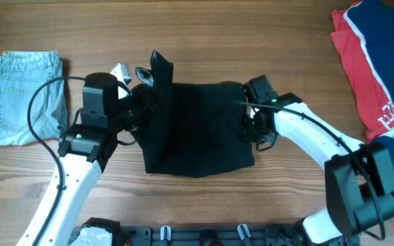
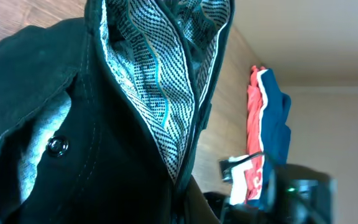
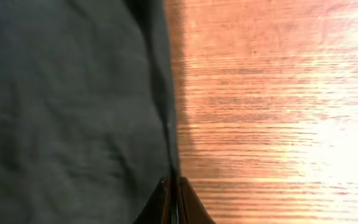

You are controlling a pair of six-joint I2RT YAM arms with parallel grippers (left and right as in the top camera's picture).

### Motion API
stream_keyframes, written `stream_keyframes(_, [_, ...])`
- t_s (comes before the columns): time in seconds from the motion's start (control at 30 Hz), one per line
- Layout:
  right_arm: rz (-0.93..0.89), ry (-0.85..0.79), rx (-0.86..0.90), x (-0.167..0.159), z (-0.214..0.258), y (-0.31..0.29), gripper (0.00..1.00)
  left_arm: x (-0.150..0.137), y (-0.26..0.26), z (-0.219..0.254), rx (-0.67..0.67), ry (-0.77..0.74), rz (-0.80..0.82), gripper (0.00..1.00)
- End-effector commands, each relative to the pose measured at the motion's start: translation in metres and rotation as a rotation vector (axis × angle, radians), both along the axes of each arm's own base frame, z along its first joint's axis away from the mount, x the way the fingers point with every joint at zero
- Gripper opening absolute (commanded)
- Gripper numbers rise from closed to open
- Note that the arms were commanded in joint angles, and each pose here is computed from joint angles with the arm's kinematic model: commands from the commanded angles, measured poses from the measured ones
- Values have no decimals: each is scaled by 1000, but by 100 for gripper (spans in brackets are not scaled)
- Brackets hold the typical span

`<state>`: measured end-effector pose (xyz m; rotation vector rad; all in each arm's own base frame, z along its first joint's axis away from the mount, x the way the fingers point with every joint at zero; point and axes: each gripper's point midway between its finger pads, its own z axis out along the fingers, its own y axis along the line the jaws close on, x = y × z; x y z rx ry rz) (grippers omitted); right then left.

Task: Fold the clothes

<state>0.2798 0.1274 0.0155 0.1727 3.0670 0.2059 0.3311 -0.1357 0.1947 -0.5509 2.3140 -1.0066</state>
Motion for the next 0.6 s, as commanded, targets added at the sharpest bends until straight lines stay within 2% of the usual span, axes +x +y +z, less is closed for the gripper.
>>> stream_keyframes(0.0, [10,54,-3,-15,-24,-3,4,10,-15,17,-56,-25,16,4])
stream_keyframes(0.3, [-4,79,38,-22,-34,3,4,5,-41,24,-75,-48,-23,4])
stream_keyframes(0.57, [-5,81,40,-23,-35,3,4,0,-63,14,-90,-9,-48,4])
